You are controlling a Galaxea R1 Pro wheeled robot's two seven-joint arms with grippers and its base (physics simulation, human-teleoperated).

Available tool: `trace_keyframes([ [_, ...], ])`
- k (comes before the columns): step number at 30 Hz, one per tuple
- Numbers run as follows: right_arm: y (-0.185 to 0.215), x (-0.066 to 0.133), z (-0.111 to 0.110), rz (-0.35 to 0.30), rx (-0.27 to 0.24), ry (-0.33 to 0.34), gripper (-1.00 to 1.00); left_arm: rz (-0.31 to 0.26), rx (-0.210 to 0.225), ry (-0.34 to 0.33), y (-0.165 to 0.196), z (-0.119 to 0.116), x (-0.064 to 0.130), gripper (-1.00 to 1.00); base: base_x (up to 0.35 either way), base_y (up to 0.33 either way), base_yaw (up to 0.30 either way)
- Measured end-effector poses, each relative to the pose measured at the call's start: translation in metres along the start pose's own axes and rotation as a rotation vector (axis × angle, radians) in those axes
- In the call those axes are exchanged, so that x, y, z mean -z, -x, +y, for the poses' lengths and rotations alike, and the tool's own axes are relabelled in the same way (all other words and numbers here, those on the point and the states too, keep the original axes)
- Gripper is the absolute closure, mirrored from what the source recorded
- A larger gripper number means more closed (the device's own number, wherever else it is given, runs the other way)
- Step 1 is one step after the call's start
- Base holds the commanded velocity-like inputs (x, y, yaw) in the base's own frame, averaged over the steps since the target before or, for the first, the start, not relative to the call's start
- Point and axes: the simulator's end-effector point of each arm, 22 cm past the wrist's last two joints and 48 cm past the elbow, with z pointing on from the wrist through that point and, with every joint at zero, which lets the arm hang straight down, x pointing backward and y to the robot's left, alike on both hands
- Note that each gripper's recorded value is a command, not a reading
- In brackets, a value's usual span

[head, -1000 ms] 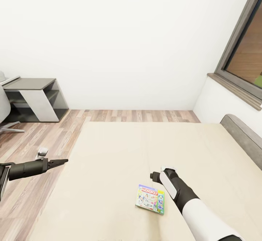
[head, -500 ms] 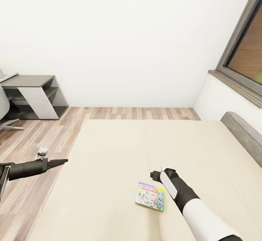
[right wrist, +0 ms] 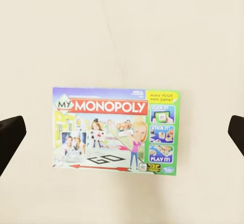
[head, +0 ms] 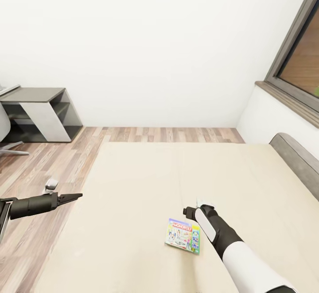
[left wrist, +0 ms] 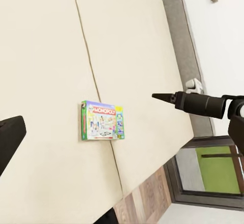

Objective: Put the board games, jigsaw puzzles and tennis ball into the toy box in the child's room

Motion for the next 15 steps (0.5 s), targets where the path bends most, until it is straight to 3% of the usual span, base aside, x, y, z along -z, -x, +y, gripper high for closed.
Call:
trace_keyframes([
  [9,-0.007,-0.006,0.001,0.016,-0.004,0.010,-1.00,0.009,0.011,0.004,-0.004,0.006,-0.003,-1.00,0.000,0.000,0.000],
  [15,-0.008,-0.011,0.004,0.021,-0.006,0.063,-1.00,0.014,0.020,0.005,-0.007,0.010,-0.005,-1.00,0.000,0.000,0.000],
])
